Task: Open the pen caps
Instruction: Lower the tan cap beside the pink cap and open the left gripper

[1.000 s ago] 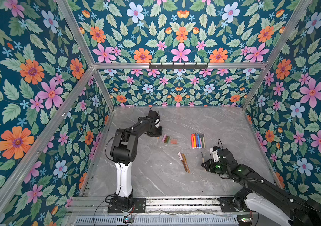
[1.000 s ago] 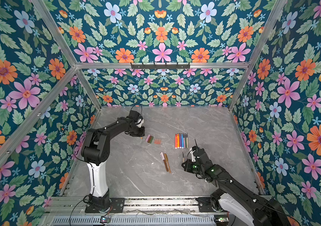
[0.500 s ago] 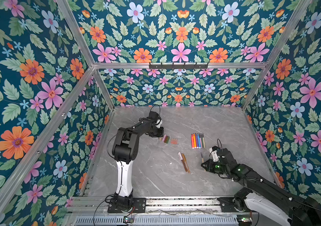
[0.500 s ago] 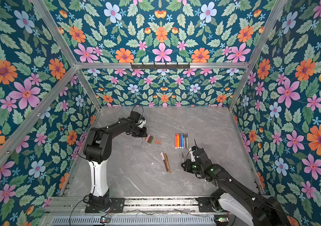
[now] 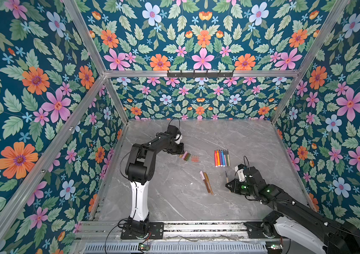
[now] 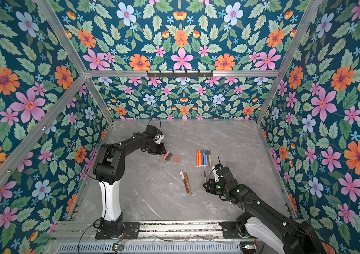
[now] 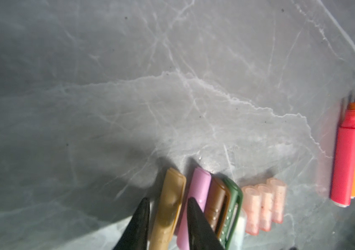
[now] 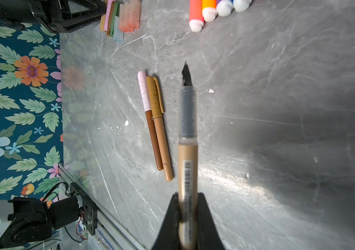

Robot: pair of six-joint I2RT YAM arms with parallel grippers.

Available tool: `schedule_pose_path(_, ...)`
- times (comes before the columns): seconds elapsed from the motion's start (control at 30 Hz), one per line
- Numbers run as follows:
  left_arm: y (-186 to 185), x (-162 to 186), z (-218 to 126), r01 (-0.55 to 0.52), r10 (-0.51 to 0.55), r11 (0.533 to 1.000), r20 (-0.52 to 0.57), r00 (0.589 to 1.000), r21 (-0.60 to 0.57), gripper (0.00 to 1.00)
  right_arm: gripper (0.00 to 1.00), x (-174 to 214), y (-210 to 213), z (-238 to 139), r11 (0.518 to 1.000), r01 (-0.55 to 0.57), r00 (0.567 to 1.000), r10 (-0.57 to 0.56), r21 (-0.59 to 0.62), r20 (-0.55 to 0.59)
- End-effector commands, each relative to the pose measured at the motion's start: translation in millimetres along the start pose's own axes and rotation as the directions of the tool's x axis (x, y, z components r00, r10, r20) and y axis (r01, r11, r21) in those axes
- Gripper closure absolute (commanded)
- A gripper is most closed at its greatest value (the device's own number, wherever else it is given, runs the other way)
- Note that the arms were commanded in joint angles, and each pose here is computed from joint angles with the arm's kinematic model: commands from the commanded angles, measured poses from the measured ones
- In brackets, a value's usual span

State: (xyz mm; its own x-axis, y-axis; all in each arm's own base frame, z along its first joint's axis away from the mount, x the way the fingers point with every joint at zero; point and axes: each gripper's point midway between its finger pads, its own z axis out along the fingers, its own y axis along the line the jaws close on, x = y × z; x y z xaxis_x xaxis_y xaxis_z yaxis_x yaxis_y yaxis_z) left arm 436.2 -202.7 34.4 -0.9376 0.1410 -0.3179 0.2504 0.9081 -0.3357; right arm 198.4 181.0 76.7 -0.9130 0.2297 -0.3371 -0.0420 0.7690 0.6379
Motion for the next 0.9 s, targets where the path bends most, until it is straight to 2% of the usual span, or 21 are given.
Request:
schedule_pose_path(0.0,-2.0,-1.7,-8.1,0.010,-0.010,1.000,0.010,1.000,-0.004,0.67,1.00,-3.5,4.2,-0.7,1.000,0.006,1.000,-0.005,-0.014,0.013)
schedule_pose_path(0.23,-6.5,-9.5,-20.7,0.008,-0.008,1.000,0.046,0.999,0.000,0.68,1.00,-3.4,4.8,0.2,1.000,0.005,1.000,-0.005,-0.015,0.009)
schedule_pose_path(0.37,7.1,-5.2,-17.0,0.008,-0.006,0.997,0.027,1.000,-0.070,0.82,1.00,-2.6,4.0,0.8,1.000,0.003,1.000,-0.003,-0.013,0.005)
schedule_pose_path(0.47,16.4,2.7,-12.5,0.006,-0.007,0.994,-0.004,1.000,-0.113,0.88,1.00,-2.8,4.1,0.9,1.000,0.003,1.000,-0.003,-0.014,0.005)
schedule_pose_path(0.6,23.2,10.1,-9.3,0.003,-0.006,0.990,-0.025,1.000,-0.143,0.91,1.00,-2.9,4.2,1.3,1.000,0.003,1.000,-0.003,-0.014,0.005)
schedule_pose_path(0.87,20.7,21.5,-6.6,0.008,-0.013,0.994,-0.040,0.999,-0.113,0.92,1.00,-2.6,4.3,2.2,1.000,0.003,1.000,-0.003,-0.013,-0.001)
